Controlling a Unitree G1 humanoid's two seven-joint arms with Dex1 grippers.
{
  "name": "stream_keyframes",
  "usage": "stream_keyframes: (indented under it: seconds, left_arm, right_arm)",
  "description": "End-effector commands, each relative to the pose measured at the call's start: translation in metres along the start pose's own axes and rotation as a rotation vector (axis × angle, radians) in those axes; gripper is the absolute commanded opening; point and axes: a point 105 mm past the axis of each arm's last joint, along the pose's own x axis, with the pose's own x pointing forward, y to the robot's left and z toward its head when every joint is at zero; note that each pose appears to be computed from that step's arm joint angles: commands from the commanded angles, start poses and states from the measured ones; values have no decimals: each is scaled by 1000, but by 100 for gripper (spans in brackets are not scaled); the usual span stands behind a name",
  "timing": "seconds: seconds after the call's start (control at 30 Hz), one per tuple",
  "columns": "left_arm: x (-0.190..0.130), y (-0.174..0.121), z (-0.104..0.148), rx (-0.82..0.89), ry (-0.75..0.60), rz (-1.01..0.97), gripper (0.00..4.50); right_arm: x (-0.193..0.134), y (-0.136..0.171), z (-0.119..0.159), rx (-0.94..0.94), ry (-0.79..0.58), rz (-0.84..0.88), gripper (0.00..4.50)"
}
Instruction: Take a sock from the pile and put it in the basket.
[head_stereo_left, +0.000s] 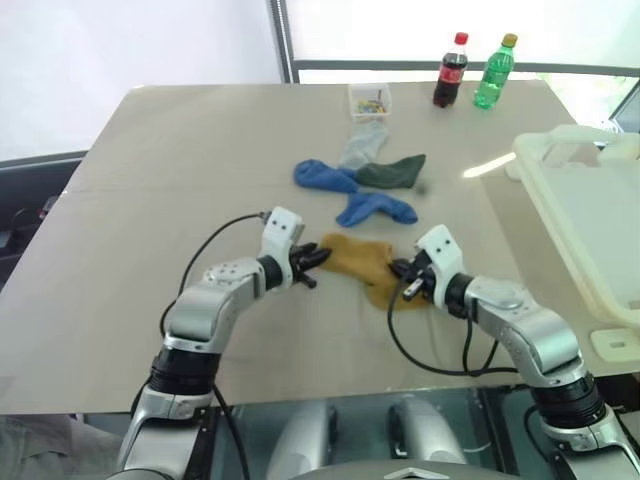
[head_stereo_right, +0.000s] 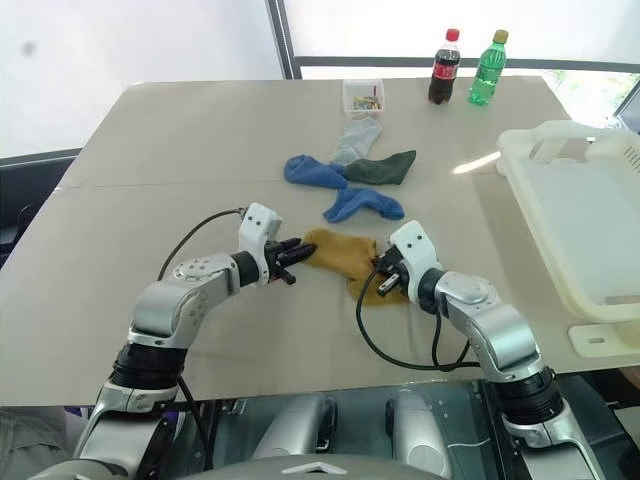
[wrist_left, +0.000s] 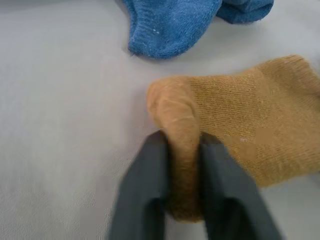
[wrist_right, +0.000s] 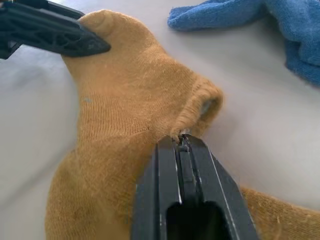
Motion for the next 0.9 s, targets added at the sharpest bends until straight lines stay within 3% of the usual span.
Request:
stream_keyframes:
  seconds: [0.03, 0.23, 0.4, 0.6, 0.9]
  left_arm:
    - [-2, -6, 9, 1, -44, -27, 3]
    - [-27, -26, 45, -150, -154, -236, 3]
    - [-41, -53, 56, -217, -113, -433, 3]
    - [-34, -80, 41, -280, 51, -543, 3]
    - [-23, -106, 36, -279, 112, -641, 3]
  right_arm:
    - [-6, 0, 11, -39, -44, 10, 0]
    - [-33, 11, 55, -42, -203, 107, 0]
    - [-57, 16, 70, -35, -237, 176, 0]
    - [-83, -6, 49, -21, -139, 122, 0]
    - [-101, -39, 9, -55, 17, 16, 0]
